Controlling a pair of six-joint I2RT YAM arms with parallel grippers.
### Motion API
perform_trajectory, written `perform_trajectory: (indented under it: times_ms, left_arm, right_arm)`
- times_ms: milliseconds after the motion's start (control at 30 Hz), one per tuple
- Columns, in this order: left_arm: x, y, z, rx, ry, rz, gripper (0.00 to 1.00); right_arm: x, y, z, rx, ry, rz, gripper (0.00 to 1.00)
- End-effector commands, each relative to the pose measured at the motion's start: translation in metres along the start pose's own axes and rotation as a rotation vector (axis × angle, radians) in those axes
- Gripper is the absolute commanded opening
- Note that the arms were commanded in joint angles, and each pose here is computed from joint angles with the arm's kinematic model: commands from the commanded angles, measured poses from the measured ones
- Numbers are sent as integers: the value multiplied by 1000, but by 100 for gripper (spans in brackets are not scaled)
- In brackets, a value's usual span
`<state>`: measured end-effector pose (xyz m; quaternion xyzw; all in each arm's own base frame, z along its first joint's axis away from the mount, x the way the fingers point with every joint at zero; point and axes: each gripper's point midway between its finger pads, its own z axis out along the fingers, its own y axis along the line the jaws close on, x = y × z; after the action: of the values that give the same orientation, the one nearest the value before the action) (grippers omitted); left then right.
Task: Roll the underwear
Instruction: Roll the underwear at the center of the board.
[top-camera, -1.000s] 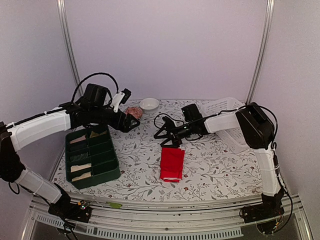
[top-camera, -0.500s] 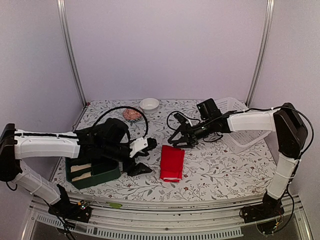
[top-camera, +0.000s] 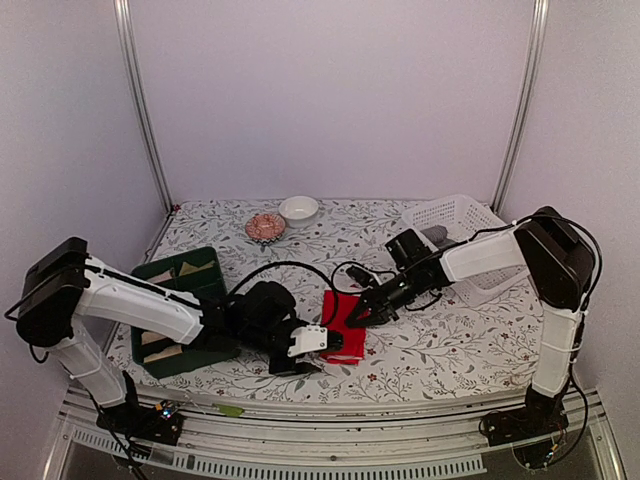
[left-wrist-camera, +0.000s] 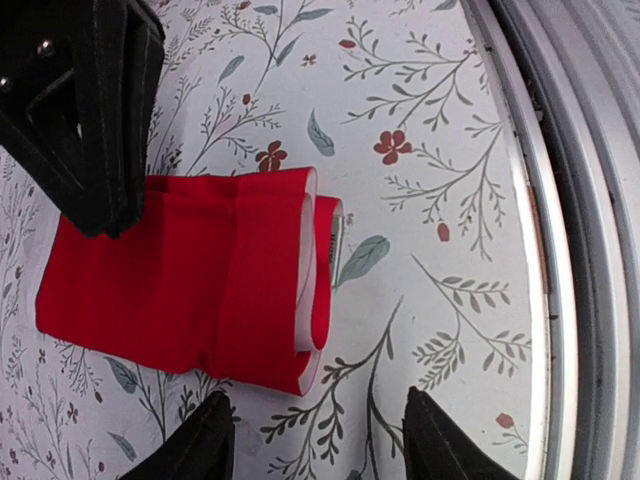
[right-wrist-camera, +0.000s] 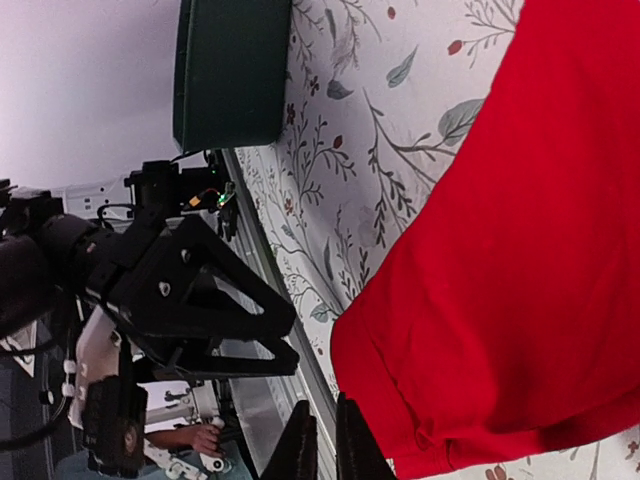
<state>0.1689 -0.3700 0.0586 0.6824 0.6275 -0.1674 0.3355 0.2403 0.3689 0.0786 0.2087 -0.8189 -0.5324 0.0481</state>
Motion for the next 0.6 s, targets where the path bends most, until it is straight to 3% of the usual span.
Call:
perform_trajectory:
  times_ms: [0, 433, 567]
  left_arm:
    - [-12, 3, 15, -52, -19, 95, 56]
    - [4, 12, 54, -106, 64, 251, 53]
    - [11, 16, 60, -141, 99, 288, 42]
  right_arm:
    - [1, -1, 13, -11, 36, -8, 3]
    - [23, -78, 38, 126, 112, 66, 0]
    - [28, -88, 39, 142, 122, 72, 0]
